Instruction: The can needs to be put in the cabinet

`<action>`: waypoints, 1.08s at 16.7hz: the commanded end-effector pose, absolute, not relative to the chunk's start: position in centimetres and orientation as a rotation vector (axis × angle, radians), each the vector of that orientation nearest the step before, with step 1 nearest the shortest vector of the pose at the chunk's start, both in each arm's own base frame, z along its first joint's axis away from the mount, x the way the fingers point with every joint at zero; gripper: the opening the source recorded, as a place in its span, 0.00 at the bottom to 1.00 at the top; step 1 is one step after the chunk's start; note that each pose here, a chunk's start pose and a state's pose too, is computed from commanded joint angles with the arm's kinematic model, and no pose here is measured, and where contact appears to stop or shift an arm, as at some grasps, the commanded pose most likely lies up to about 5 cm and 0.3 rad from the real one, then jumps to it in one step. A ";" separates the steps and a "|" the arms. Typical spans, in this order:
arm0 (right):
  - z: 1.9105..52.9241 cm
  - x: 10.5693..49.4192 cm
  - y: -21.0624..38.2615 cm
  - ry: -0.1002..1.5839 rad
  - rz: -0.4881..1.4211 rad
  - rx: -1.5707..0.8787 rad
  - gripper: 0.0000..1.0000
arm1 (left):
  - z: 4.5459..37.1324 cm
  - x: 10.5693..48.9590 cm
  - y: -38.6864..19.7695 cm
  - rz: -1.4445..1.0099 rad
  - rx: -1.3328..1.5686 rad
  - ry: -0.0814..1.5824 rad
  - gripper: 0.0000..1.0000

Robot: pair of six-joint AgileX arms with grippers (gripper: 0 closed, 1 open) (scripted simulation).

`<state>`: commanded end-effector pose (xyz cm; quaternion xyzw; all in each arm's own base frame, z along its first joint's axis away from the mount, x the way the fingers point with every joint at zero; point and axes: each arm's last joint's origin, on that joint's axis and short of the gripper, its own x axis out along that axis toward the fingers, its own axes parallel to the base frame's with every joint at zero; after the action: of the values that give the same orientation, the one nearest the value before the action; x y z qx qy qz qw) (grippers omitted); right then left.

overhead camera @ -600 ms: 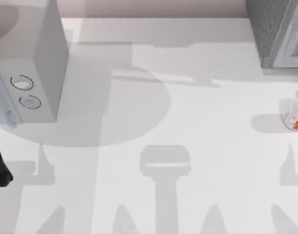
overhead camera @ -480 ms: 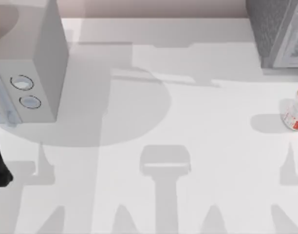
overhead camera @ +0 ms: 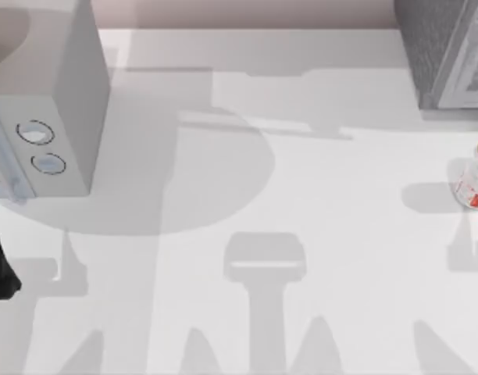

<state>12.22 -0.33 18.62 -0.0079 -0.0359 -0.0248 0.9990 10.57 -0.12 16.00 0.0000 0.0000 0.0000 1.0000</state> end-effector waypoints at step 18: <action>9.3 22.7 2.0 0.176 0.002 0.003 1.00 | 16.0 10.6 -0.1 0.000 0.000 0.000 1.00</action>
<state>22.67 1.97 9.32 0.0013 0.0879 0.0011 0.9961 10.57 -0.12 16.00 0.0000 0.0000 0.0000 1.0000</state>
